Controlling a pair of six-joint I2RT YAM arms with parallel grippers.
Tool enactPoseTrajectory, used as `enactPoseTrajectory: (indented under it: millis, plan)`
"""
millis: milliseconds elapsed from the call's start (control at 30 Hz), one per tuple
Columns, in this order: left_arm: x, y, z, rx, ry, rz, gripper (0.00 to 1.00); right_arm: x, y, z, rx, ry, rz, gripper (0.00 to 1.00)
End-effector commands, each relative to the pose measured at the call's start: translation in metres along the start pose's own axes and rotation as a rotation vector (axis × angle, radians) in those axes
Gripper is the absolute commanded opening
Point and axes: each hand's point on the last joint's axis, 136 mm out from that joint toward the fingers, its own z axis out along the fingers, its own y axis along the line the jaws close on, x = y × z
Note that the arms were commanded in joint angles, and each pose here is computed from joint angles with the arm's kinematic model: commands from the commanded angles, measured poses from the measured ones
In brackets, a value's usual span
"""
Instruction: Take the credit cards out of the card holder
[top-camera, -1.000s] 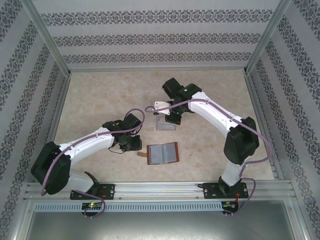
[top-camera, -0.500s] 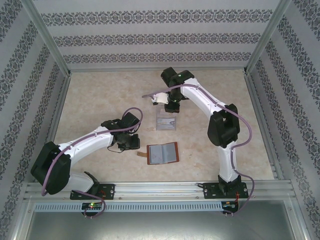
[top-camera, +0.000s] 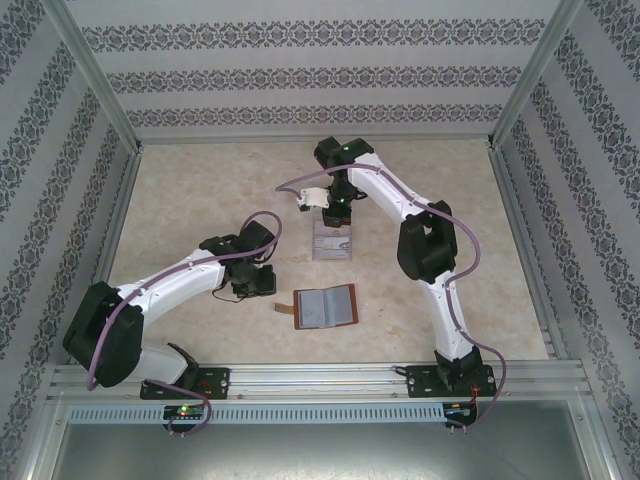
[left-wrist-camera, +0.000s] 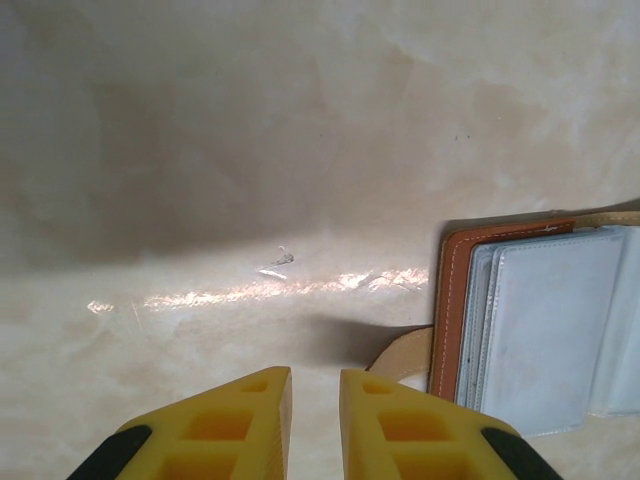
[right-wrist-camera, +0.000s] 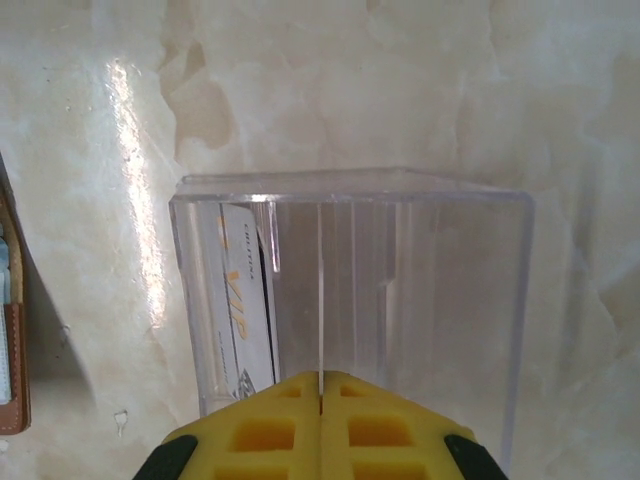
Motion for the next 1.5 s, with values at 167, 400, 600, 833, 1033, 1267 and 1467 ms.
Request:
enactPoseTrajectory:
  millis: [167, 400, 600, 833, 1033, 1267, 1467]
  plan:
    - [0.000, 0.005, -0.004, -0.011, 0.014, 0.000, 0.22, 0.004, 0.025, 0.013, -0.154, 0.024, 0.010, 0.11]
    - [-0.002, 0.003, -0.008, -0.002, 0.006, 0.002, 0.22, 0.006, 0.005, -0.006, -0.041, 0.016, 0.042, 0.22]
    - [-0.007, -0.006, -0.011, 0.027, 0.000, 0.005, 0.22, 0.004, -0.008, -0.027, 0.079, -0.026, 0.056, 0.27]
    - [-0.011, -0.014, -0.010, 0.043, 0.017, 0.023, 0.23, 0.009, -0.023, -0.030, 0.178, -0.048, 0.104, 0.27]
    - [-0.011, -0.019, -0.008, 0.069, 0.021, 0.014, 0.23, 0.006, -0.010, -0.014, 0.141, -0.053, 0.118, 0.27]
    - [-0.011, -0.018, -0.008, 0.069, 0.021, 0.011, 0.23, 0.009, 0.008, -0.001, 0.118, -0.055, 0.127, 0.34]
    - [-0.011, -0.018, -0.007, 0.071, 0.021, 0.011, 0.23, 0.012, 0.016, 0.000, 0.114, -0.048, 0.134, 0.35]
